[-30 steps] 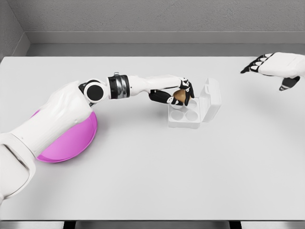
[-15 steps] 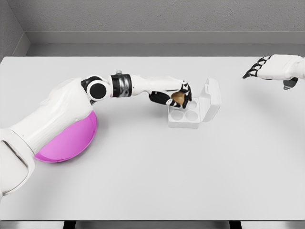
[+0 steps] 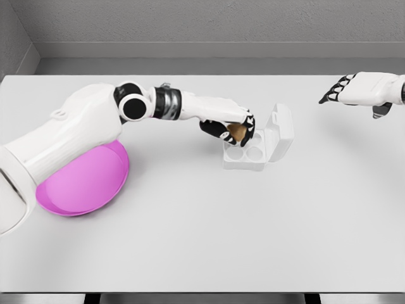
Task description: Pack egg into the box and close the box lid
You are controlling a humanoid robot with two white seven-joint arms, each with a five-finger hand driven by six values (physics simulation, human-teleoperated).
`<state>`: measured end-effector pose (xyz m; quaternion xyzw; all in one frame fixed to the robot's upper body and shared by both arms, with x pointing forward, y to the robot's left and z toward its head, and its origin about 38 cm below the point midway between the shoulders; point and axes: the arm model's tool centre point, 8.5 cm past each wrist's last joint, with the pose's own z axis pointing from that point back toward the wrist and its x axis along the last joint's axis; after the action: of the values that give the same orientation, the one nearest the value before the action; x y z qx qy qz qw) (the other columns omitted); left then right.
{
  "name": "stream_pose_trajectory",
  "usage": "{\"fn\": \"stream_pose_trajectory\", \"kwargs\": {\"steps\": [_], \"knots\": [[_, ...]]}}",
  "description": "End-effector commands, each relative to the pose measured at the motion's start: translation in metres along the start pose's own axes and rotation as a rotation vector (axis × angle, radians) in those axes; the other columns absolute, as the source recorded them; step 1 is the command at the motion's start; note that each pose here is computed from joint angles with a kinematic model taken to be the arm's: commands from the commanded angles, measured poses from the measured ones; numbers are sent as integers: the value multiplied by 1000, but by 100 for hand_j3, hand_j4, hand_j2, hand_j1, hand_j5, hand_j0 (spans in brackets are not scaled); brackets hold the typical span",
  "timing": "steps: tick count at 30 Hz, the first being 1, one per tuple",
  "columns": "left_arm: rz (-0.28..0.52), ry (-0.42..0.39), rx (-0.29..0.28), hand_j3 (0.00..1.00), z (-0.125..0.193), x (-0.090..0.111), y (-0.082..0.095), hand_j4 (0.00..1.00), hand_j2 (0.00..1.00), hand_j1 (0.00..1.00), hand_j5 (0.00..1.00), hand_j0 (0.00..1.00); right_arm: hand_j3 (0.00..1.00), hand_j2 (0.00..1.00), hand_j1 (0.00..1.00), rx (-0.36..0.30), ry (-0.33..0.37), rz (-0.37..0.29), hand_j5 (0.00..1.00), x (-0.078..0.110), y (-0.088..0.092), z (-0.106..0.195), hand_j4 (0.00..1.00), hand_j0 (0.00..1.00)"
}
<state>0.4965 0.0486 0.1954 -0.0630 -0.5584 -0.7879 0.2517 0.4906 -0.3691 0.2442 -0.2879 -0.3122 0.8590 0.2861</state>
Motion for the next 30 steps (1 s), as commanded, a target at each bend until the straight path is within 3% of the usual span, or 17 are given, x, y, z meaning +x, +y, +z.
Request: {"fn": "stream_pose_trajectory", "kwargs": {"steps": [1, 25, 28, 30], "knots": [[-1, -4, -25, 33, -3, 2, -7, 33, 33, 33, 33, 33, 100, 100, 100, -1, 0, -3, 100, 0, 0, 0, 100, 100], [-28, -18, -8, 34, 1, 8, 7, 34, 34, 34, 34, 34, 100, 100, 100, -35, -14, -12, 100, 3, -10, -3, 100, 100], [-28, -18, -7, 34, 1, 8, 7, 34, 34, 34, 34, 34, 100, 100, 100, -136, -71, -204, 100, -8, -6, 9, 100, 100], [-27, -15, -5, 34, 1, 7, 7, 34, 34, 34, 34, 34, 100, 100, 100, -179, -81, -254, 100, -9, -6, 12, 100, 100]]}}
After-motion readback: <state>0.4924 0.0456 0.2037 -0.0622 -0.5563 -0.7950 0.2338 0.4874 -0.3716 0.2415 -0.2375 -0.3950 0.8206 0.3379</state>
